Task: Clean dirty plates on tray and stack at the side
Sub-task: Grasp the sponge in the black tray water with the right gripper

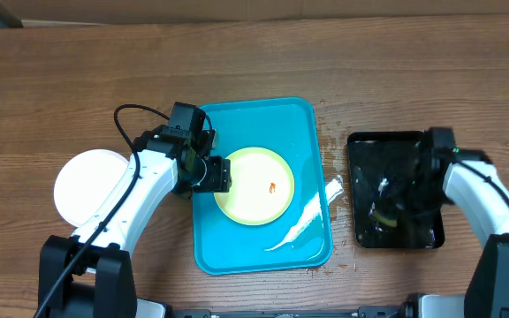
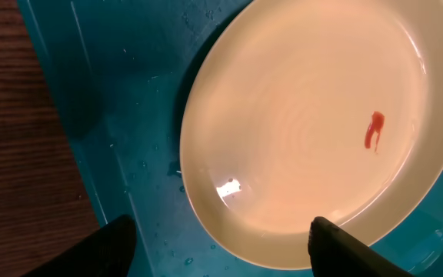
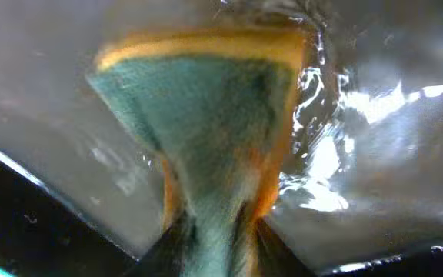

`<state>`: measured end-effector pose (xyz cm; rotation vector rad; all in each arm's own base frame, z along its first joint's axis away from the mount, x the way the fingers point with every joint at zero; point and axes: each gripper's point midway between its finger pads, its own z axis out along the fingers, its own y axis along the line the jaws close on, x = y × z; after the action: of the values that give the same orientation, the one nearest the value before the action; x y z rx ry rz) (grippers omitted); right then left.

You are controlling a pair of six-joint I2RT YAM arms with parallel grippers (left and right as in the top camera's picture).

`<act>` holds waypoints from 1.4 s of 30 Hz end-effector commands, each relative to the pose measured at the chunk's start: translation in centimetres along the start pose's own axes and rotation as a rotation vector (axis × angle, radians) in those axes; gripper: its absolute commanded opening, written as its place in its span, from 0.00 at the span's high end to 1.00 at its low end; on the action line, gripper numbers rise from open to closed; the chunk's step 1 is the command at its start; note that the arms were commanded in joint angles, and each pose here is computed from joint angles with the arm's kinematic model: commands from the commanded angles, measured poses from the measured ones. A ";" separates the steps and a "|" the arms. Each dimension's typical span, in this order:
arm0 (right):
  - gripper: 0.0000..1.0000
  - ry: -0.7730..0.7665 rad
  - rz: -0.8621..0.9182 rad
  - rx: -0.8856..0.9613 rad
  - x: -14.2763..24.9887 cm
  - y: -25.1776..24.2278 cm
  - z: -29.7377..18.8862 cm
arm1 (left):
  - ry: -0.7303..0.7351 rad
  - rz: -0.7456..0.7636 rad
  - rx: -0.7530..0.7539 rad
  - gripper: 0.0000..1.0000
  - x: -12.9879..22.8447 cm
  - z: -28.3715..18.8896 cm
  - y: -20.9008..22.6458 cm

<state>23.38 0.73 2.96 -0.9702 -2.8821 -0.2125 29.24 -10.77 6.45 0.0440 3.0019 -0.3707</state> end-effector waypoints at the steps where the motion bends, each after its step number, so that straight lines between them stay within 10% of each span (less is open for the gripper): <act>1: 0.48 -0.094 -0.017 0.074 -2.2 -0.4 -1.8 | -0.017 0.030 -0.001 0.27 -0.3 -0.4 -0.3; 8: 0.39 -0.097 0.003 0.073 -2.1 -0.7 -0.8 | -0.026 0.032 0.001 0.27 -0.6 -0.4 -0.3; 15: 0.86 -0.091 0.039 0.025 -1.2 -1.1 2.5 | -0.042 0.035 -0.007 0.23 -1.0 -0.4 -0.2; 19: 0.96 -0.090 0.051 0.023 -0.8 -1.4 3.3 | -0.039 0.033 -0.020 0.22 -1.0 -0.2 0.0; 25: 0.95 -0.098 -0.076 -0.045 -2.0 1.0 1.0 | -0.030 0.032 -0.022 0.22 -0.8 -0.2 0.1; 35: 0.56 0.000 -0.125 0.001 -0.1 0.6 -2.2 | -0.030 0.032 -0.022 0.21 -0.8 -0.2 0.1; 42: 0.54 0.000 0.008 0.007 0.7 -0.6 1.4 | -0.043 0.033 -0.037 0.20 -1.1 -0.2 0.3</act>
<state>23.66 0.59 2.87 -0.8820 -2.9321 -0.2122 29.91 -10.49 6.47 0.0442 2.9765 -0.3382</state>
